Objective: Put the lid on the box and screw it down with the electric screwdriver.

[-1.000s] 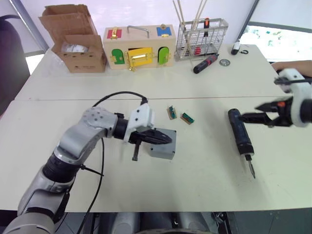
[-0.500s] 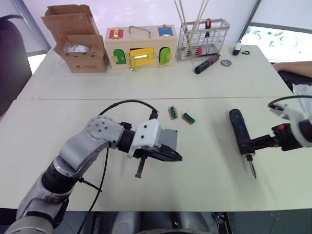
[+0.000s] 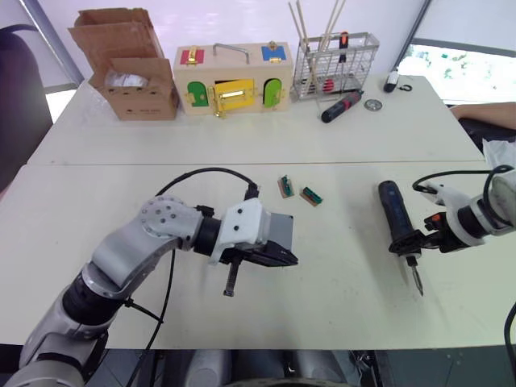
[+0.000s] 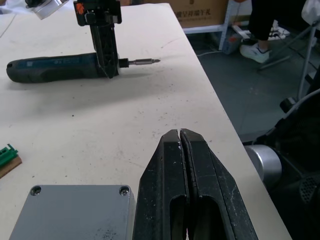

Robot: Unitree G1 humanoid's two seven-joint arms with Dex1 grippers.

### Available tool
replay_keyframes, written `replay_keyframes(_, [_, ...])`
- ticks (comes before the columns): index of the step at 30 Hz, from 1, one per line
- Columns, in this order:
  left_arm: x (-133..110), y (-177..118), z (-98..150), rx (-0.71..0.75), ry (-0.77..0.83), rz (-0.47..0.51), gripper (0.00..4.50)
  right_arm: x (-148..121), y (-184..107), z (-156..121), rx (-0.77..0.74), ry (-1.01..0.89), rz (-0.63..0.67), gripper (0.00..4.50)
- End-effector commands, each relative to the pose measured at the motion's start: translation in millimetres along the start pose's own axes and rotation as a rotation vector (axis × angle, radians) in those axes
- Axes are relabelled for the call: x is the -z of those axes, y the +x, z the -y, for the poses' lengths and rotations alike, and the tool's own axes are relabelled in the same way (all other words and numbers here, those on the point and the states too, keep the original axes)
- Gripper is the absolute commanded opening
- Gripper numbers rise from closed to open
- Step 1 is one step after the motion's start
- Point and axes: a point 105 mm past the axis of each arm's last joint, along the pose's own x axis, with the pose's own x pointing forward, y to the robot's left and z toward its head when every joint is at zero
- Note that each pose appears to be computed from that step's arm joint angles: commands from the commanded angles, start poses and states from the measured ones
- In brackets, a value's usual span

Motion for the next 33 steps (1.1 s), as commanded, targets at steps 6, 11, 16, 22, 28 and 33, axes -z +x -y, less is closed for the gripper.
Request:
replay_keyframes(6, [-5,2,6,-0.021,0.011,0.030,0.00,22,17,4,0.068,-0.124,-0.111,1.93])
replay_keyframes(11, [-2,2,4,-0.029,0.010,0.023,0.00,30,20,6,0.062,-0.136,-0.136,1.91])
replay_keyframes(16, [1,-1,0,-0.038,0.012,0.011,0.00,29,22,11,0.056,-0.134,-0.131,1.91])
replay_keyframes(22, [4,-4,-5,-0.048,0.013,0.002,0.00,22,23,7,0.008,-0.109,-0.099,1.91])
replay_keyframes(28, [12,-19,-19,-0.104,-0.072,0.027,0.00,-53,-24,-14,-0.284,0.191,0.358,1.91])
replay_keyframes(33, [18,-34,-36,-0.141,-0.091,0.009,0.00,-87,-91,-32,-0.556,0.224,0.843,1.91])
